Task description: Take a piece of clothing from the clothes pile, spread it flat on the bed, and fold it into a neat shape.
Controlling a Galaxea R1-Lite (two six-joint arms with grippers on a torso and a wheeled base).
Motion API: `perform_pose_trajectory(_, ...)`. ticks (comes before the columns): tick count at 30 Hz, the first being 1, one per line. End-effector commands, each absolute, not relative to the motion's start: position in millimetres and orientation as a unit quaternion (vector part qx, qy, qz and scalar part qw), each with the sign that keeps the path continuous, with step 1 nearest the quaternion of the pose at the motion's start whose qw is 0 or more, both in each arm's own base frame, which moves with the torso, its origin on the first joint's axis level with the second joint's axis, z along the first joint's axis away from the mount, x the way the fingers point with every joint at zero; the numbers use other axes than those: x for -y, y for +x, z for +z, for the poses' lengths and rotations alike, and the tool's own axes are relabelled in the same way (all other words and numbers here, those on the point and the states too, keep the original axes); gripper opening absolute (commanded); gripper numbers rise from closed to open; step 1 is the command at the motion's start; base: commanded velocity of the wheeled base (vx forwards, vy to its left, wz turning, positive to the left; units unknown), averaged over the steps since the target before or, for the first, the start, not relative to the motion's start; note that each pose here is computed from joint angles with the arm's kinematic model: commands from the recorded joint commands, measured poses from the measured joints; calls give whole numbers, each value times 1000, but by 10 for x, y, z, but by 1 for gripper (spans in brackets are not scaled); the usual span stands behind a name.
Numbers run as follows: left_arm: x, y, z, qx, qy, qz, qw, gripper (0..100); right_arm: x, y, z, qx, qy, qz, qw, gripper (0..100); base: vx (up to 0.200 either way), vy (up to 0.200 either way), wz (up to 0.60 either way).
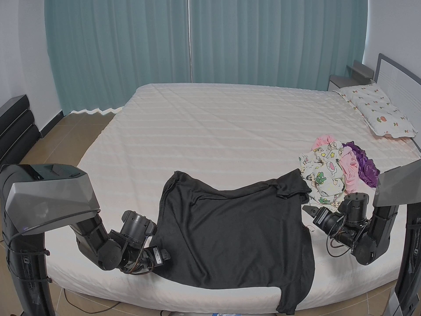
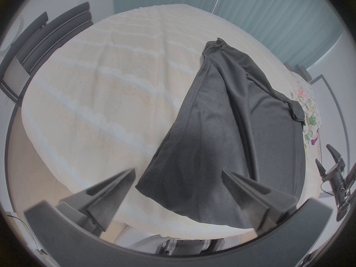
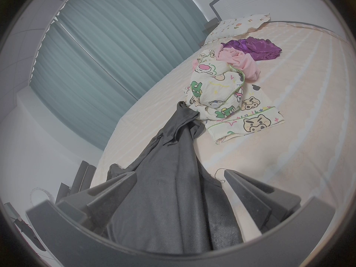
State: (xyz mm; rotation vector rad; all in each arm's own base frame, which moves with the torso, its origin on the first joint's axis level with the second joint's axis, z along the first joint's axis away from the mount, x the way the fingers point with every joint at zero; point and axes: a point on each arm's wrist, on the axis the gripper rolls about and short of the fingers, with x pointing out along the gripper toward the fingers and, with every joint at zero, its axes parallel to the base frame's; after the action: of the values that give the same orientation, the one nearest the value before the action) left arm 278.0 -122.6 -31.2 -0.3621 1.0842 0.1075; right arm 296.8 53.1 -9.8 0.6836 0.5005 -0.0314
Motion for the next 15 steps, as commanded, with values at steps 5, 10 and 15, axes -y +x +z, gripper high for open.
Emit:
perform_pose_trajectory(5,1140,2692,-365,-523,-156,85,834,0,-511,2888,-155,-266,324,-20,908,100,0,0,0)
perform_pose_trajectory(10,999,2460,-281,-540,-150,100,822,0,-467,2823,-255,-301,306,-8,903,100,0,0,0)
perform_pose_trajectory(15,902,2404,-303,-556,-144,117,810,0,-398,2796,-431,-330,264,-12,906,100,0,0,0)
